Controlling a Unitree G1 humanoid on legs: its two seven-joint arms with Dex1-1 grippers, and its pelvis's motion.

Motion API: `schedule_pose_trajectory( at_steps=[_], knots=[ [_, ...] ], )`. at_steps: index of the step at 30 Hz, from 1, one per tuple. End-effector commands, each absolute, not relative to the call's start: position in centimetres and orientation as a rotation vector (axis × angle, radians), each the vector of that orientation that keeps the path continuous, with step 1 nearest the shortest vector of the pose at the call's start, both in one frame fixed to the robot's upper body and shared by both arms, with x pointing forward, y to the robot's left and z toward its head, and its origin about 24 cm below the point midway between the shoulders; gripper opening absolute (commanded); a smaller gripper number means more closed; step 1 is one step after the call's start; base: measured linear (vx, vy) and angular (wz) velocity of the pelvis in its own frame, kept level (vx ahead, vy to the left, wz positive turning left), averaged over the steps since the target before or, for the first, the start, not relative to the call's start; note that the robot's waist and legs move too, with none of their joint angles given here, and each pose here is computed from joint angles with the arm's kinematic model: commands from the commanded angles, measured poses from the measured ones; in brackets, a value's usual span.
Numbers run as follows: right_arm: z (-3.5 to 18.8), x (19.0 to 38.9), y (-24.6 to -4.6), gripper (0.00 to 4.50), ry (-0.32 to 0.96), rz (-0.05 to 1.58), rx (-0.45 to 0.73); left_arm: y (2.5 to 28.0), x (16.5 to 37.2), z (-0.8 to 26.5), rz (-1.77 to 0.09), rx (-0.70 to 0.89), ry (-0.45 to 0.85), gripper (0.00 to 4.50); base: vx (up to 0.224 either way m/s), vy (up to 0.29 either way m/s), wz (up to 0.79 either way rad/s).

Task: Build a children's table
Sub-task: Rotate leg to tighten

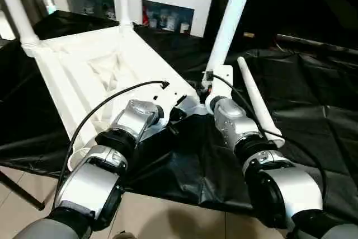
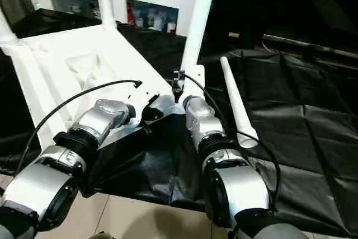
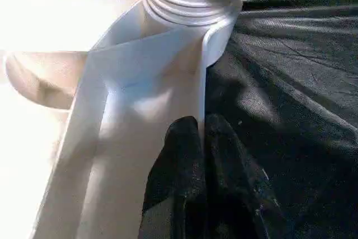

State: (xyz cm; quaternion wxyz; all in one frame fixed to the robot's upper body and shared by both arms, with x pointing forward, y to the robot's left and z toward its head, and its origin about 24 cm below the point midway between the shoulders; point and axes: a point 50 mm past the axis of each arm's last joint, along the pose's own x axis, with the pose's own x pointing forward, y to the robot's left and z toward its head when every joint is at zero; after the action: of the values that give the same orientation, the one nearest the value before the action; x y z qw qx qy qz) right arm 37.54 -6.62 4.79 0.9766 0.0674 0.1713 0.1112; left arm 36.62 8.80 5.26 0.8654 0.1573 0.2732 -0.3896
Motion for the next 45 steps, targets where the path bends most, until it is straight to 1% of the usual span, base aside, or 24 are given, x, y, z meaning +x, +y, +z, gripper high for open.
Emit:
schedule_pose_trajectory(
  at_steps=[1, 2, 3, 5, 6, 9, 10, 11, 13, 15, 16, 17, 18, 21, 22, 26, 28, 29, 37, 39, 40, 42, 43, 45],
  knots=[
    [0.2, 34.4, -4.3, 2.97, 0.584, 0.328, 0.183, 7.8, 37.3, 6.9, -0.829, 0.353, 0.486, 0.00, 0.000, 0.000, 0.00],
    [0.8, 34.8, -4.4, 3.08, 0.553, 0.348, 0.193, 7.8, 37.2, 7.0, -0.856, 0.354, 0.471, 0.00, 0.000, 0.000, 0.00],
    [0.8, 34.8, -4.4, 3.13, 0.553, 0.348, 0.193, 7.8, 37.2, 7.0, -0.856, 0.354, 0.471, 0.00, 0.000, 0.000, 0.00],
    [1.9, 35.6, -5.0, 3.18, 0.484, 0.391, 0.194, 8.1, 37.1, 7.3, -0.903, 0.358, 0.453, 0.00, 0.000, 0.000, 0.00],
    [2.1, 35.7, -5.2, 3.42, 0.471, 0.399, 0.186, 8.3, 37.0, 7.3, -0.910, 0.360, 0.454, 0.00, 0.000, 0.000, 0.00],
    [2.8, 36.2, -6.0, 3.61, 0.426, 0.432, 0.156, 8.6, 36.9, 7.6, -0.936, 0.376, 0.438, 0.00, 0.000, 0.000, 0.00],
    [3.2, 36.4, -6.4, 3.72, 0.395, 0.470, 0.142, 8.8, 36.8, 7.6, -0.952, 0.383, 0.437, 0.00, 0.000, 0.000, 0.00],
    [3.2, 36.4, -6.5, 3.86, 0.395, 0.471, 0.141, 8.8, 36.8, 7.6, -0.952, 0.383, 0.437, 0.00, 0.000, 0.000, 0.00],
    [3.8, 36.7, -7.4, 4.02, 0.348, 0.534, 0.098, 9.1, 36.6, 7.6, -0.990, 0.390, 0.434, 0.00, 0.000, 0.000, 0.00],
    [4.3, 36.7, -8.5, 4.07, 0.317, 0.612, 0.045, 9.4, 36.3, 7.7, -1.031, 0.394, 0.432, 0.00, 0.000, 0.000, 0.00],
    [4.5, 36.7, -9.5, 4.28, 0.310, 0.664, 0.011, 9.7, 36.1, 7.8, -1.065, 0.406, 0.425, 0.00, 0.000, 0.000, 0.00],
    [4.6, 36.6, -9.8, 4.37, 0.308, 0.680, 0.000, 9.8, 36.1, 7.8, -1.074, 0.408, 0.425, 0.00, 0.000, 0.000, 0.00],
    [4.9, 36.4, -11.0, 4.37, 0.297, 0.752, -0.037, 10.2, 35.7, 7.9, -1.127, 0.416, 0.416, 0.00, 0.000, 0.000, 0.00],
    [5.4, 36.1, -12.0, 4.37, 0.285, 0.839, -0.048, 10.7, 35.2, 7.9, -1.176, 0.420, 0.425, 0.00, 0.000, 0.000, 0.00],
    [6.0, 35.6, -12.7, 4.37, 0.272, 0.930, -0.054, 11.2, 34.7, 8.0, -1.219, 0.415, 0.436, 0.00, 0.000, 0.000, 0.00],
    [6.4, 35.1, -13.5, 4.37, 0.267, 1.020, -0.086, 11.7, 34.0, 8.1, -1.293, 0.421, 0.425, 0.00, 0.000, 0.000, 0.00],
    [6.5, 35.0, -13.6, 4.37, 0.268, 1.032, -0.093, 11.8, 33.9, 8.1, -1.300, 0.423, 0.424, 0.00, 0.000, 0.000, 0.00],
    [6.6, 34.6, -13.9, 4.37, 0.275, 1.076, -0.116, 12.2, 33.6, 8.2, -1.325, 0.423, 0.423, 0.00, 0.000, 0.000, 0.00],
    [6.3, 33.7, -13.8, 4.37, 0.311, 1.176, -0.196, 13.3, 33.0, 8.3, -1.354, 0.439, 0.429, 0.00, 0.000, 0.000, 0.00],
    [6.2, 33.7, -13.7, 4.10, 0.313, 1.177, -0.199, 13.4, 32.9, 8.4, -1.352, 0.442, 0.431, 0.00, 0.000, 0.000, 0.00],
    [6.2, 33.8, -13.5, 4.10, 0.310, 1.168, -0.190, 13.5, 32.9, 8.3, -1.351, 0.444, 0.432, 0.00, 0.000, 0.000, 0.00],
    [6.2, 33.9, -13.2, 3.84, 0.303, 1.159, -0.170, 13.6, 32.9, 8.3, -1.345, 0.448, 0.433, 0.00, 0.000, 0.000, 0.00],
    [6.2, 33.9, -13.2, 3.84, 0.303, 1.159, -0.170, 13.6, 32.9, 8.3, -1.345, 0.448, 0.433, 0.00, 0.000, 0.000, 0.00],
    [6.1, 33.9, -12.9, 3.63, 0.301, 1.161, -0.161, 13.7, 32.8, 8.2, -1.340, 0.448, 0.433, 0.00, 0.000, 0.000, 0.00]
  ],
)
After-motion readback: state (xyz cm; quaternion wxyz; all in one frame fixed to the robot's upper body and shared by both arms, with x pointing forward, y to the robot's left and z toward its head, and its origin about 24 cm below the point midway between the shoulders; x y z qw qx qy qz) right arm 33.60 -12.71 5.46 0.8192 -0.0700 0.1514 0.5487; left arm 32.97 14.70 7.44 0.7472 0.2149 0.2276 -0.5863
